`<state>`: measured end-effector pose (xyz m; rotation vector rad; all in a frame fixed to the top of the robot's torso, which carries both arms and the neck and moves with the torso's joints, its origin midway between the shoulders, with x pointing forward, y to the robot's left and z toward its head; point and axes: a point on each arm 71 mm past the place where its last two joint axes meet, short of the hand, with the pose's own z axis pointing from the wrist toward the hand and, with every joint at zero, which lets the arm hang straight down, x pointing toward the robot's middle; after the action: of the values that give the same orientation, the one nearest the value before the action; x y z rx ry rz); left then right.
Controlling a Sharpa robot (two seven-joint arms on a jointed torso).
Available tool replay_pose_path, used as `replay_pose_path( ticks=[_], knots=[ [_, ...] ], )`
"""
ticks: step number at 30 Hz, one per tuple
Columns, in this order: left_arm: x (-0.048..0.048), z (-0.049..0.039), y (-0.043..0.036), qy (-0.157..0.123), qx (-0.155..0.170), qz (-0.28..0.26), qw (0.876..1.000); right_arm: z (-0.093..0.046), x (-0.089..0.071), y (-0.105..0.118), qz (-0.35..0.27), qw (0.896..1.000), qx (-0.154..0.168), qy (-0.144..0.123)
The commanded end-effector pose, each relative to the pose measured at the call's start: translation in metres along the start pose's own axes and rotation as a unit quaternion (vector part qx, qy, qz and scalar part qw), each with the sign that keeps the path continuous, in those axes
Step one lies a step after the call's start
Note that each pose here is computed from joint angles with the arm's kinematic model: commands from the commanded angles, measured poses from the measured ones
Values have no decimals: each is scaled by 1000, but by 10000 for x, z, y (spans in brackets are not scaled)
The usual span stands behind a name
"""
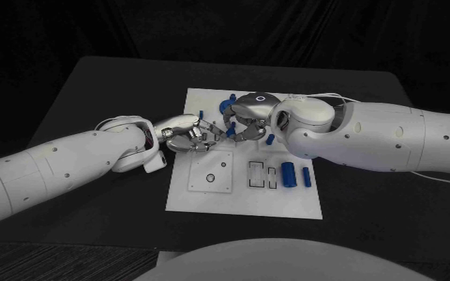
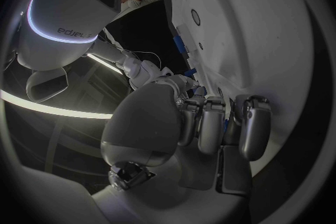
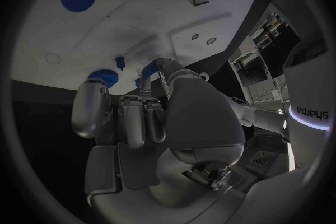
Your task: Assemble the parts on the task board
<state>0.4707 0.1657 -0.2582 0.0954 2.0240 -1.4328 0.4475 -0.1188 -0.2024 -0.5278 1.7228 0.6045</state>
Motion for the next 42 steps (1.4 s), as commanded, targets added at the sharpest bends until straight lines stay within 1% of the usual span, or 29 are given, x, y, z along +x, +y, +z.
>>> replay_pose_path(
  ticks=[1,15,26,34,42],
  knots=[
    [25,17,-1,7,0,-5,1000,0,-21,39,1,1000,-8,-13],
    [24,16,10,9,-3,-6,1000,4,-18,114,1,1000,-16,-8],
    [26,5,19,11,-6,-8,1000,12,-7,93,-1,1000,-11,-1],
    [16,-33,35,8,-10,-8,1000,13,-6,72,-1,1000,-9,-2],
    [-7,-109,56,-2,-14,-5,1000,17,-6,42,-2,1000,-7,-3]
  ],
)
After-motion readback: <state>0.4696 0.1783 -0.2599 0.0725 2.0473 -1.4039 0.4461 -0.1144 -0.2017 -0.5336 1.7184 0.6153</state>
